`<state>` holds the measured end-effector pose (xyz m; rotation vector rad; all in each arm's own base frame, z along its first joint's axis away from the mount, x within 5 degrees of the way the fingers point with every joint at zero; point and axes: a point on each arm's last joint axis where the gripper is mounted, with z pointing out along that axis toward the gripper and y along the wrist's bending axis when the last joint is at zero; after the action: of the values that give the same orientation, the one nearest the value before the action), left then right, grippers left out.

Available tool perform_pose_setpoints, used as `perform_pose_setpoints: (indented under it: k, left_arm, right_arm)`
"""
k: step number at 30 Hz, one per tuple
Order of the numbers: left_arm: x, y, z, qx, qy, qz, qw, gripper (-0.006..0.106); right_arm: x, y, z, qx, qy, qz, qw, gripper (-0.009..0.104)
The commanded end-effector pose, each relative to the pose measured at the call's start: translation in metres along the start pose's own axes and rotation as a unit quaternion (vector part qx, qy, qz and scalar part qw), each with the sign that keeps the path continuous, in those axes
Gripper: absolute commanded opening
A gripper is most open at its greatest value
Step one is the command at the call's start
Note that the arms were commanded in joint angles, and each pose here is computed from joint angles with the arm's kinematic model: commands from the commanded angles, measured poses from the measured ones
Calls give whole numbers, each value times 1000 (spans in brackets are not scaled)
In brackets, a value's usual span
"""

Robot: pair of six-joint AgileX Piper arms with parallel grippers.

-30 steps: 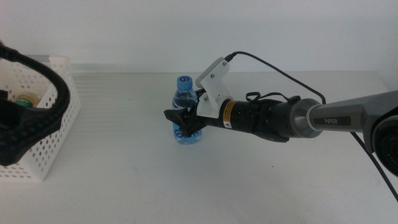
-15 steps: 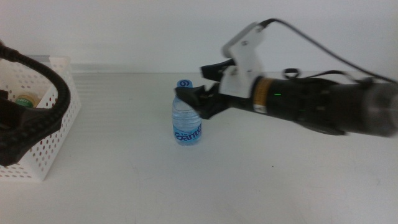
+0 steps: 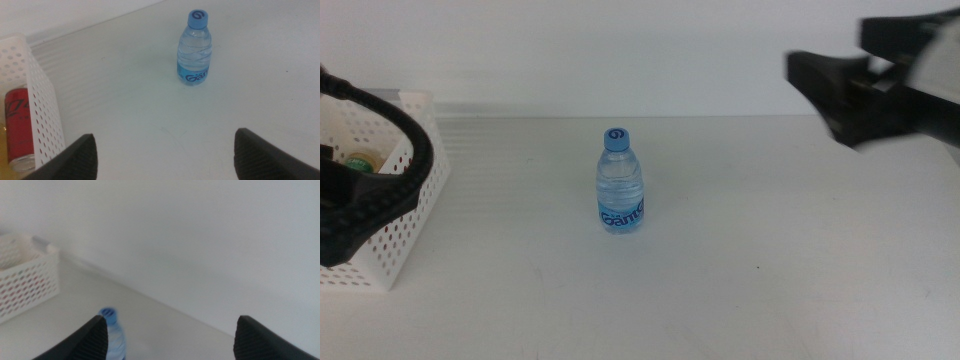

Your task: Use arms to grab the bottles and put them into the dustbin to the left of the table.

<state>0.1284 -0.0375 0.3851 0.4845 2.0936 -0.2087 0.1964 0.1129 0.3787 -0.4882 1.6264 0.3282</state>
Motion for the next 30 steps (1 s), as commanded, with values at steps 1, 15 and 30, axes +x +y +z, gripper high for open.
perform_pose_setpoints:
  k: [1,15,30]
  left_arm:
    - [-12,-1,-7,-1,-47,-8,999,90]
    - [-12,-1,-7,-1,-47,-8,999,90]
    - [-25,7,-5,-36,-108,-7,993,90]
  right_arm:
    - [-19,5,-30,-14,-22,-26,999,65]
    - [-23,18,-70,-72,-7,-51,996,65]
    - [-23,18,-70,-72,-6,-50,996,65]
